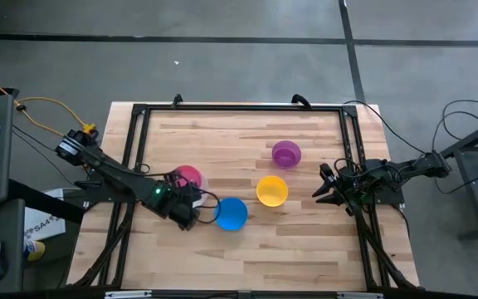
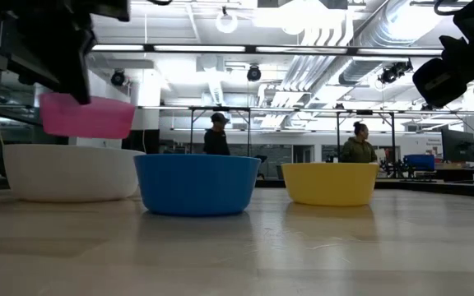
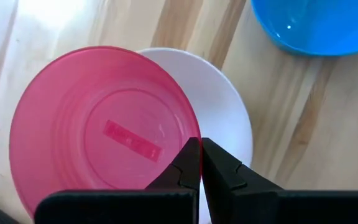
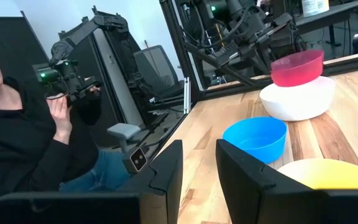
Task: Nest bowls inside each other
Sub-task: Stack the pink bowl on the white bowl
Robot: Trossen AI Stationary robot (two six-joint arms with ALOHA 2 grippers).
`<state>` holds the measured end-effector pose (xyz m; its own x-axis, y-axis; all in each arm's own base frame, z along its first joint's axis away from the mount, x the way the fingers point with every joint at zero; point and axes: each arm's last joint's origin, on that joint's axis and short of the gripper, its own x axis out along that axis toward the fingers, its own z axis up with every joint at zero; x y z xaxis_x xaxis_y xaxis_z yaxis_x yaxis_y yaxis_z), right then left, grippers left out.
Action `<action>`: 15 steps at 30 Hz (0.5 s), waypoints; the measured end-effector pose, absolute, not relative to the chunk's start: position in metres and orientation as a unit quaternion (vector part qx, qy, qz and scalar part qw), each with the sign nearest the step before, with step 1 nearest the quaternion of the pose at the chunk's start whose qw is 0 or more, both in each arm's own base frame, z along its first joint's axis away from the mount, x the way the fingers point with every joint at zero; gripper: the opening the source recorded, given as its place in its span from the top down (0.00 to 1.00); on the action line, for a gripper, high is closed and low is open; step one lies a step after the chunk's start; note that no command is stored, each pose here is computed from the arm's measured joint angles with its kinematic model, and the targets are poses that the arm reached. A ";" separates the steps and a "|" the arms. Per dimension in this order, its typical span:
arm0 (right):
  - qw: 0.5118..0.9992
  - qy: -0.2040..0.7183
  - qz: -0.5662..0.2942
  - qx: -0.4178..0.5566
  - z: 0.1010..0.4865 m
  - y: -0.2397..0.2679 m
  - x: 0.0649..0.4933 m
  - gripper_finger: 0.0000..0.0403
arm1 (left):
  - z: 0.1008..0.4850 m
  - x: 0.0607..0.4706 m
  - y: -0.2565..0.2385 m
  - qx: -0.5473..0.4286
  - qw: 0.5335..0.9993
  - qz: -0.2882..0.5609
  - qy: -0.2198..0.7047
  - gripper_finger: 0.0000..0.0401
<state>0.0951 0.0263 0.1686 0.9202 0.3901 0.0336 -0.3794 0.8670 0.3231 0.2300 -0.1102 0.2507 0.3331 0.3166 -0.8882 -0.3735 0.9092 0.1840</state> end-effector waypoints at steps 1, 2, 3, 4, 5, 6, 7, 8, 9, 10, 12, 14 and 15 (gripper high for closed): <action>0.966 0.016 0.199 0.164 0.169 0.026 0.095 0.77 | 0.249 0.228 -0.112 -0.030 0.819 0.210 0.534 1.00; 0.966 0.016 0.200 0.164 0.169 0.026 0.095 0.77 | 0.247 0.225 -0.113 -0.033 0.821 0.207 0.531 1.00; 0.966 0.016 0.199 0.164 0.169 0.026 0.095 0.77 | 0.246 0.223 -0.114 -0.035 0.822 0.206 0.529 1.00; 0.966 0.016 0.199 0.164 0.169 0.026 0.095 0.77 | 0.244 0.220 -0.114 -0.037 0.825 0.204 0.527 1.00; 0.966 0.016 0.199 0.164 0.169 0.026 0.095 0.77 | 0.243 0.219 -0.114 -0.040 0.828 0.200 0.522 1.00; 0.966 0.016 0.199 0.164 0.169 0.026 0.095 0.77 | 0.242 0.217 -0.113 -0.045 0.831 0.199 0.518 1.00; 0.966 0.016 0.199 0.164 0.169 0.026 0.095 0.77 | 0.239 0.215 -0.112 -0.048 0.832 0.198 0.516 1.00; 0.966 0.016 0.199 0.164 0.169 0.026 0.095 0.77 | 0.236 0.214 -0.111 -0.053 0.833 0.195 0.515 1.00; 0.966 0.016 0.199 0.164 0.169 0.026 0.095 0.77 | 0.233 0.213 -0.110 -0.059 0.836 0.190 0.512 1.00; 0.966 0.016 0.199 0.164 0.169 0.026 0.095 0.77 | 0.230 0.211 -0.110 -0.064 0.838 0.183 0.510 1.00; 0.966 0.016 0.199 0.164 0.169 0.026 0.095 0.77 | 0.224 0.208 -0.108 -0.065 0.840 0.175 0.509 1.00; 0.966 0.016 0.199 0.164 0.169 0.026 0.095 0.77 | 0.219 0.209 -0.105 -0.070 0.839 0.168 0.514 1.00; 0.966 0.016 0.199 0.164 0.169 0.026 0.095 0.77 | 0.216 0.210 -0.102 -0.075 0.836 0.166 0.518 1.00</action>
